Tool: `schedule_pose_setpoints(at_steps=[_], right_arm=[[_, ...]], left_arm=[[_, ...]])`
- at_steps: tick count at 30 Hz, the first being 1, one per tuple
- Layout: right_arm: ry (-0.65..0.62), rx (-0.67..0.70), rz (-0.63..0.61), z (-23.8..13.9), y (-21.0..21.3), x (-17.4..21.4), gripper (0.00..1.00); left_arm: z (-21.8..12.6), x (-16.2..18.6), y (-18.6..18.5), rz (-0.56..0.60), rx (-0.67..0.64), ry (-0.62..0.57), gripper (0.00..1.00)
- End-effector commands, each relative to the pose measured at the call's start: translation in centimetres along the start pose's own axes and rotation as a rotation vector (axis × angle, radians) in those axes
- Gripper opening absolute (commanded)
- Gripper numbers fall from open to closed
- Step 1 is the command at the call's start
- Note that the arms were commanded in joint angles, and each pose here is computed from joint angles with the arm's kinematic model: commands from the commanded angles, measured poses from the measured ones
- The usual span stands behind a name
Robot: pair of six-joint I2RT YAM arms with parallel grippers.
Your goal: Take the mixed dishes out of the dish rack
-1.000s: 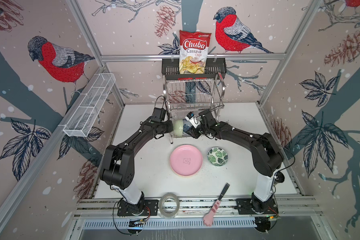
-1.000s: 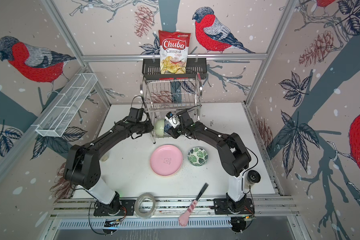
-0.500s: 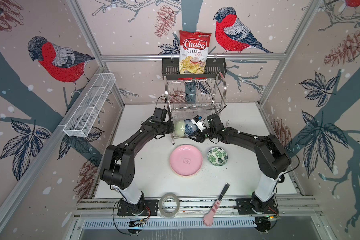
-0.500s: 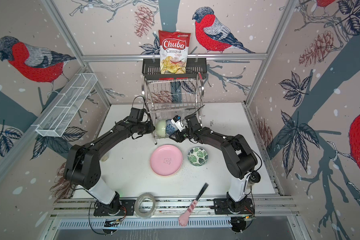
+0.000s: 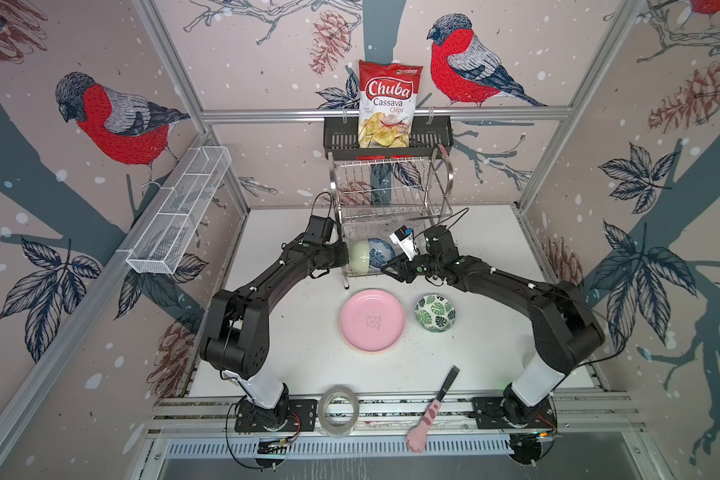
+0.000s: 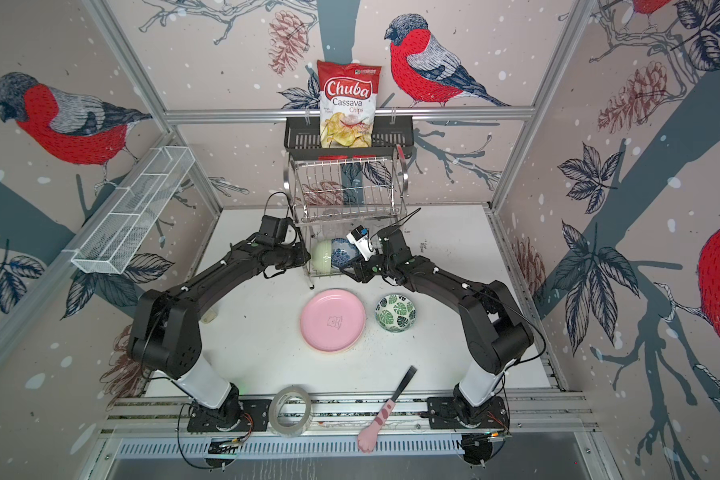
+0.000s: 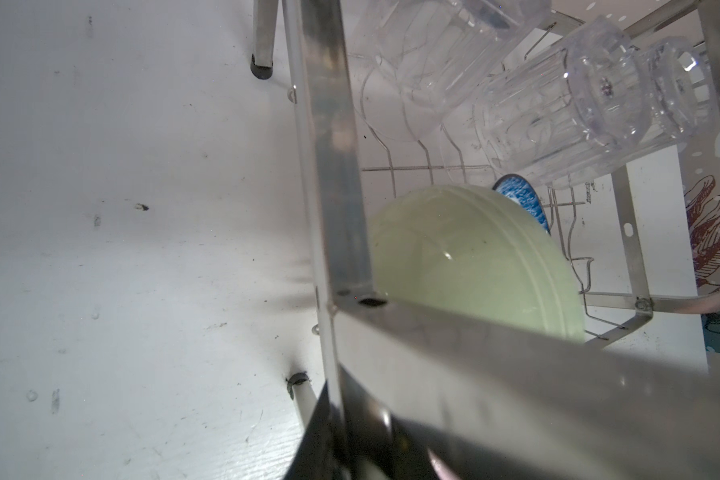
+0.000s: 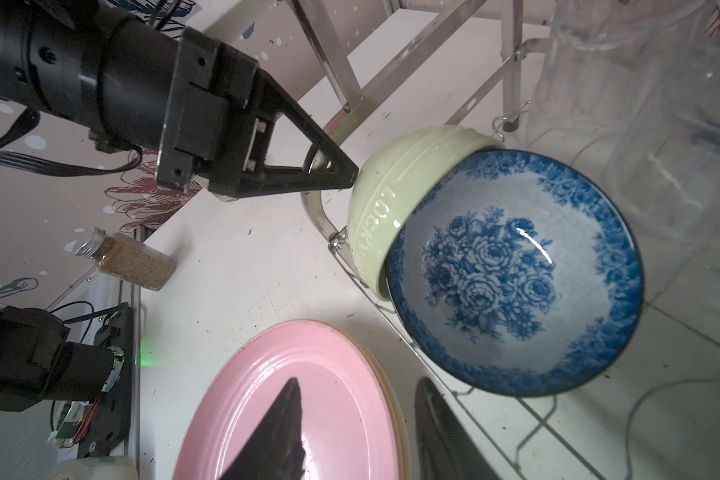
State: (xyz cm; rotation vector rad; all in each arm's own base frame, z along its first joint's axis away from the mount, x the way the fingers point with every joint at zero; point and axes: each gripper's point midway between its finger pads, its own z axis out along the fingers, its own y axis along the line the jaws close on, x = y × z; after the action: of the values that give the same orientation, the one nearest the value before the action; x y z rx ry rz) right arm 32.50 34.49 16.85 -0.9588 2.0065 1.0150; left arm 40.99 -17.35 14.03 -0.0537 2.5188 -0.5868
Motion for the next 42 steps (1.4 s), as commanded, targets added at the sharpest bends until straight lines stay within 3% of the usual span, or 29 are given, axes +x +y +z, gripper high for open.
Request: schedule_pose_setpoints(at_steps=[1, 16, 31, 39, 42], right_arm=[[0.022, 0.075, -0.082, 0.3, 0.3, 0.3, 0.45], [0.198, 0.305, -0.328, 3.9, -2.5, 0.7, 0.38], [0.295, 0.351, -0.378, 7.1, -5.7, 1.0, 0.34], [0.323, 0.35, -0.372, 7.9, -6.4, 2.1, 0.2], [0.324, 0.356, -0.371, 7.7, -6.6, 2.4, 0.08]], left_arm=[[-0.4, -0.8, -1.8, -0.001, 0.072, -0.02, 0.16], [-0.3, -0.9, -1.7, 0.006, 0.066, -0.014, 0.16], [-0.1, -1.1, -1.8, 0.014, 0.068, -0.008, 0.17], [-0.1, -1.1, -1.8, 0.014, 0.066, -0.008, 0.17], [-0.1, -1.0, -1.8, 0.013, 0.066, -0.006, 0.17]])
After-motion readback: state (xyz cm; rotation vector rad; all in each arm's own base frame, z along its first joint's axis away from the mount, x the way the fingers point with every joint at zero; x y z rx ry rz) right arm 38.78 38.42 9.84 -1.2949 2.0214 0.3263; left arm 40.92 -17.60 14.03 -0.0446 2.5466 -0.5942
